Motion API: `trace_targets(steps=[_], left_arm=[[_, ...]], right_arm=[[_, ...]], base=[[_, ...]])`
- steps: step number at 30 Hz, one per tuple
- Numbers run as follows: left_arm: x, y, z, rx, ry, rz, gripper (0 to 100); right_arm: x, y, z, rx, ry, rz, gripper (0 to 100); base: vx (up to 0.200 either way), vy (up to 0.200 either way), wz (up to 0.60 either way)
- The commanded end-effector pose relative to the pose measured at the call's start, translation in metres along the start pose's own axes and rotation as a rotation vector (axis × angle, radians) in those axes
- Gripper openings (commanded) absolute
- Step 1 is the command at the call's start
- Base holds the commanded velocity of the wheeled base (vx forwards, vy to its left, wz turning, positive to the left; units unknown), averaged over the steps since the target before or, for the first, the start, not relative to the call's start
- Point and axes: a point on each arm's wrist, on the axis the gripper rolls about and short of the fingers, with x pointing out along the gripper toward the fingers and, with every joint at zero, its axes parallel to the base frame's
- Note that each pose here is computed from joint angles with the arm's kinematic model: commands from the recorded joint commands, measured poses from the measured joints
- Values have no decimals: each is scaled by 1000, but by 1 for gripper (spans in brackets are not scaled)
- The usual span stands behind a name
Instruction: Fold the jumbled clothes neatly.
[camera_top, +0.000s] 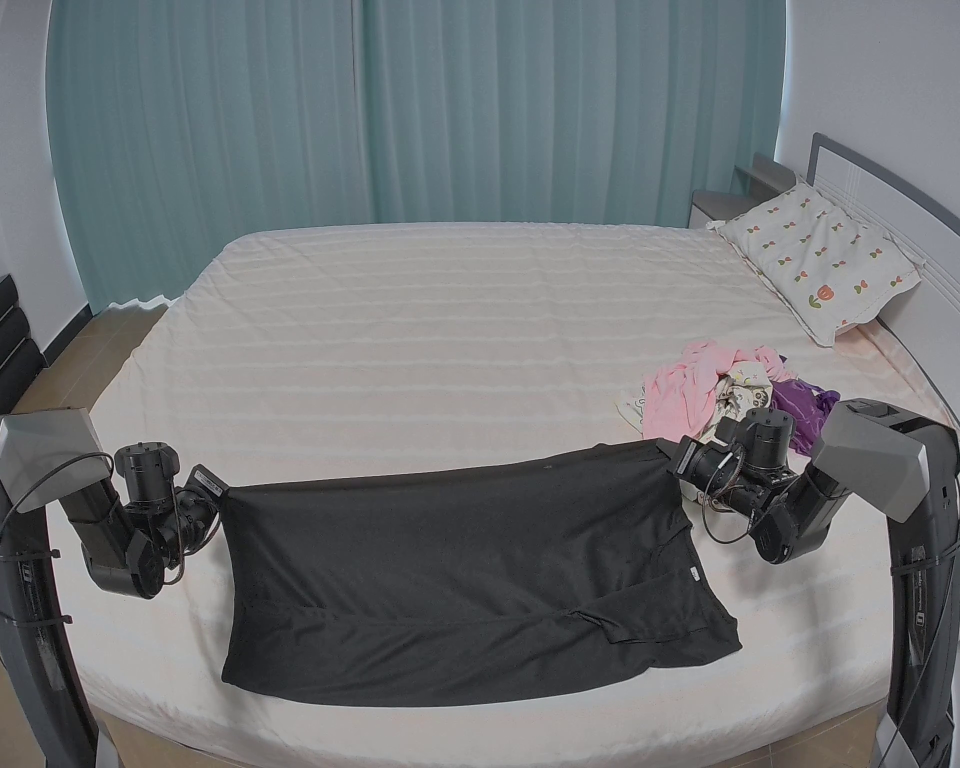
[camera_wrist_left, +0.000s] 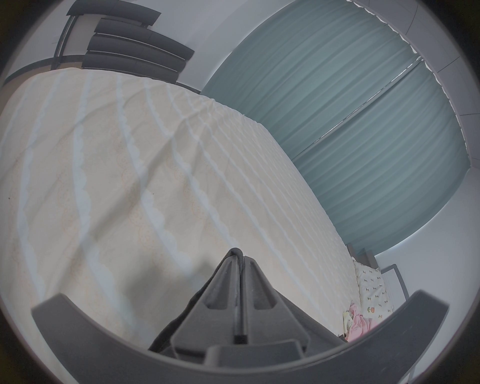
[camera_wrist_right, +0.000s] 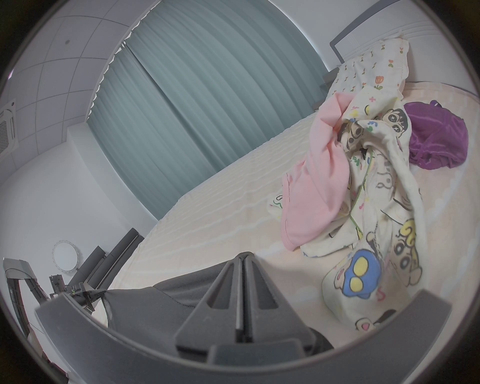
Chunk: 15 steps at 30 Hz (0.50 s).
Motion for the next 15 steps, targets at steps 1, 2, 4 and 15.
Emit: trace_targets(steps=[1, 2, 4, 15], left_arm=[[-9, -3, 1, 2, 7, -9, 0], [-9, -4, 1, 4, 6, -12, 0], [-12, -9, 1, 8, 7, -23, 0], [-27, -3, -6, 38, 4, -19, 0]], right_arm=[[-14, 2, -3, -4, 6, 0, 0], [-15, 2, -3, -4, 8, -2, 0], [-21, 3, -6, -4, 25, -11, 0], [-36, 3, -18, -7, 17, -11, 0]], base=[[0, 0, 0], [0, 0, 0], [0, 0, 0], [0, 0, 0]])
